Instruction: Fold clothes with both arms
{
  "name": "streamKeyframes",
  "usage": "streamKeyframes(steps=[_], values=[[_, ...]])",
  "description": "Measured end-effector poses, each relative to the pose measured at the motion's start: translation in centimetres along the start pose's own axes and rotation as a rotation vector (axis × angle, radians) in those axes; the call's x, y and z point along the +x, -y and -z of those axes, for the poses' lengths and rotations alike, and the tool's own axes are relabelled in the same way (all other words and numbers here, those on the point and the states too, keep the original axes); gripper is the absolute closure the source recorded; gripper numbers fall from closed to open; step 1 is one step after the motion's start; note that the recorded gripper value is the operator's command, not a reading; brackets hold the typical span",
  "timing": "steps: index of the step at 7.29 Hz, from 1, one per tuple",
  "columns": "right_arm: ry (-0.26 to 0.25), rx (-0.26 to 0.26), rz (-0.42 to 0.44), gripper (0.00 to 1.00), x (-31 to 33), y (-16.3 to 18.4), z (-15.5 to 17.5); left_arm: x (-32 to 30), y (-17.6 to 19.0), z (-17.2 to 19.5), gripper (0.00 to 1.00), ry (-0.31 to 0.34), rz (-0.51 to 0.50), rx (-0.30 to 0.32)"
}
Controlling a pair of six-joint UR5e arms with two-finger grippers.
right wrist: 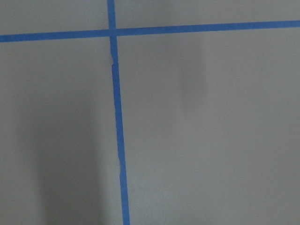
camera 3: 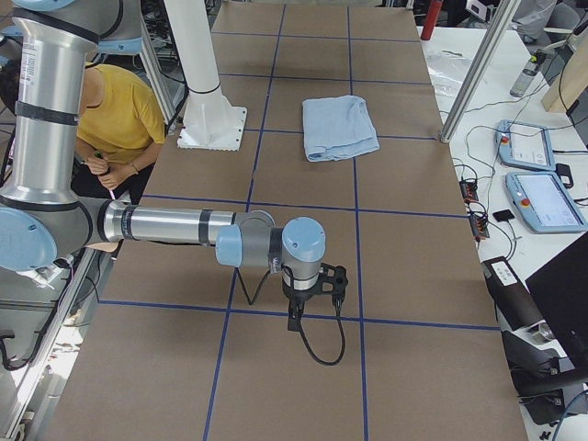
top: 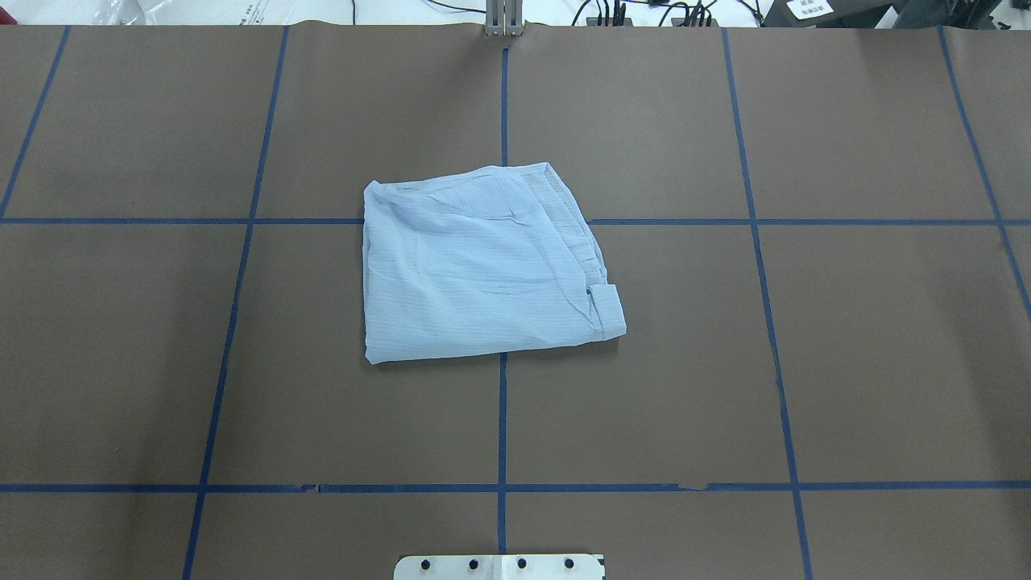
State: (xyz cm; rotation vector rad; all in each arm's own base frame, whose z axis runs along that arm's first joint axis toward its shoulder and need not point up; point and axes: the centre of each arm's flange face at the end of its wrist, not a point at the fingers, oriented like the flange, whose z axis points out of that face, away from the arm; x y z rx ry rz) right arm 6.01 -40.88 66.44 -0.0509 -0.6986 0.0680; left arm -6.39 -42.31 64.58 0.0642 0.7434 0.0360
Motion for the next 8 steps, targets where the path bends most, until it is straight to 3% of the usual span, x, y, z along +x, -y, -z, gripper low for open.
streamKeyframes(steps=[4, 8], values=[[0.002, 0.0, -0.003, 0.0, -0.05, 0.0, 0.03, -0.7, -0.21, -0.79, 0.0, 0.0, 0.009, -0.015], [0.003, 0.003, 0.006, 0.0, -0.19, 0.02, 0.19, 0.15, 0.42, 0.07, 0.0, -0.003, -0.016, 0.009]])
